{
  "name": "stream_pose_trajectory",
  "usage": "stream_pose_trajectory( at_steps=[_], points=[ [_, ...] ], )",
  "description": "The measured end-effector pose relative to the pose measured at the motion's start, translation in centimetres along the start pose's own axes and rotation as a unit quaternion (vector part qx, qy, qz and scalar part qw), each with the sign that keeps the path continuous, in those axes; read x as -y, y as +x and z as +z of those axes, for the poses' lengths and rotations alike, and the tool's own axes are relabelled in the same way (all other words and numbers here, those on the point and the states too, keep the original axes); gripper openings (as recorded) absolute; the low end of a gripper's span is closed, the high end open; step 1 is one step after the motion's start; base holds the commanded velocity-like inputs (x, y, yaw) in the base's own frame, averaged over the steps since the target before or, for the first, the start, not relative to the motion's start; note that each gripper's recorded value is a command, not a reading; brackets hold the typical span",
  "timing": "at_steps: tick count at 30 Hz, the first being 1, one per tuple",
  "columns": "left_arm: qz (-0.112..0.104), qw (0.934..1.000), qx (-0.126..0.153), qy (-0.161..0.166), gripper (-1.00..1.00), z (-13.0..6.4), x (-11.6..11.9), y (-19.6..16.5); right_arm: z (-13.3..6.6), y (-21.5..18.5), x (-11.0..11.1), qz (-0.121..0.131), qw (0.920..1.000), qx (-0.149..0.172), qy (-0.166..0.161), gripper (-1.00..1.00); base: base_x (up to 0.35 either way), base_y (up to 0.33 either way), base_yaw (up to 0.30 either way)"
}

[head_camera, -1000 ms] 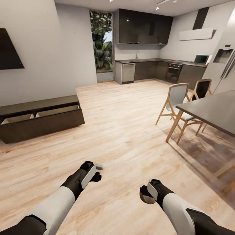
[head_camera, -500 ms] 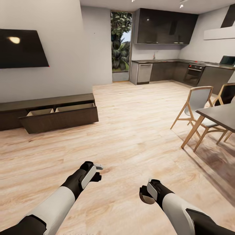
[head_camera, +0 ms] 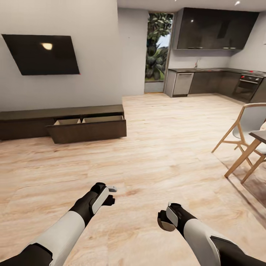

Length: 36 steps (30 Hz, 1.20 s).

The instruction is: Place each of the two pumpkins and all three candles from the living room inside a cabinet in the living room (use any cabinet), then make sure every cabinet is closed, and position the cauldron so it is next to a table in the living room.

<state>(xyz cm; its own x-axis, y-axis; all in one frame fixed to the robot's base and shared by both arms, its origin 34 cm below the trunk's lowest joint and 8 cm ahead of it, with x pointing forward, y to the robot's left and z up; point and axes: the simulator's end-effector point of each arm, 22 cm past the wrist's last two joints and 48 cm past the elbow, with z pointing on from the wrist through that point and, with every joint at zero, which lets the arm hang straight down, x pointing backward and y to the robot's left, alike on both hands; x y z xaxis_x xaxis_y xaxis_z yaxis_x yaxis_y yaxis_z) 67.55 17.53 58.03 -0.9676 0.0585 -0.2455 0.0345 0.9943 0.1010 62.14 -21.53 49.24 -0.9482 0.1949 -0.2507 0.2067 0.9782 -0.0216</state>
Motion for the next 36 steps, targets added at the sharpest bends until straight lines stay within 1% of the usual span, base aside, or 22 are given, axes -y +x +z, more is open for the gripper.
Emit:
stream_pose_trajectory(
  at_steps=[13, 17, 23, 31, 36],
  points=[
    [0.000, 1.0000, 0.000, 0.000, 1.00, 0.00, -0.03, -0.02, 0.01, -0.01, 0.07, 0.000, 1.0000, 0.000, 0.000, -1.00, 0.000, 0.000, 0.296],
    [-0.002, 1.0000, 0.000, -0.001, 1.00, -0.02, -0.09, -0.01, -0.01, -0.02, 0.07, 0.000, 1.0000, 0.000, 0.000, -1.00, 0.101, 0.023, 0.296],
    [-0.004, 1.0000, 0.000, 0.000, 1.00, -0.06, -0.13, -0.07, -0.03, -0.01, 0.06, 0.000, 1.0000, 0.000, 0.000, -1.00, 0.251, 0.094, 0.296],
    [-0.002, 1.0000, 0.002, 0.000, 1.00, -0.21, -0.09, -0.14, -0.13, 0.02, 0.04, 0.001, 1.0000, 0.000, 0.000, -1.00, 0.301, 0.019, 0.287],
    [-0.001, 1.0000, 0.002, -0.001, 1.00, -0.25, -0.06, -0.15, -0.17, -0.17, 0.22, 0.000, 1.0000, 0.002, 0.001, -1.00, 0.305, 0.001, 0.109]
  ],
)
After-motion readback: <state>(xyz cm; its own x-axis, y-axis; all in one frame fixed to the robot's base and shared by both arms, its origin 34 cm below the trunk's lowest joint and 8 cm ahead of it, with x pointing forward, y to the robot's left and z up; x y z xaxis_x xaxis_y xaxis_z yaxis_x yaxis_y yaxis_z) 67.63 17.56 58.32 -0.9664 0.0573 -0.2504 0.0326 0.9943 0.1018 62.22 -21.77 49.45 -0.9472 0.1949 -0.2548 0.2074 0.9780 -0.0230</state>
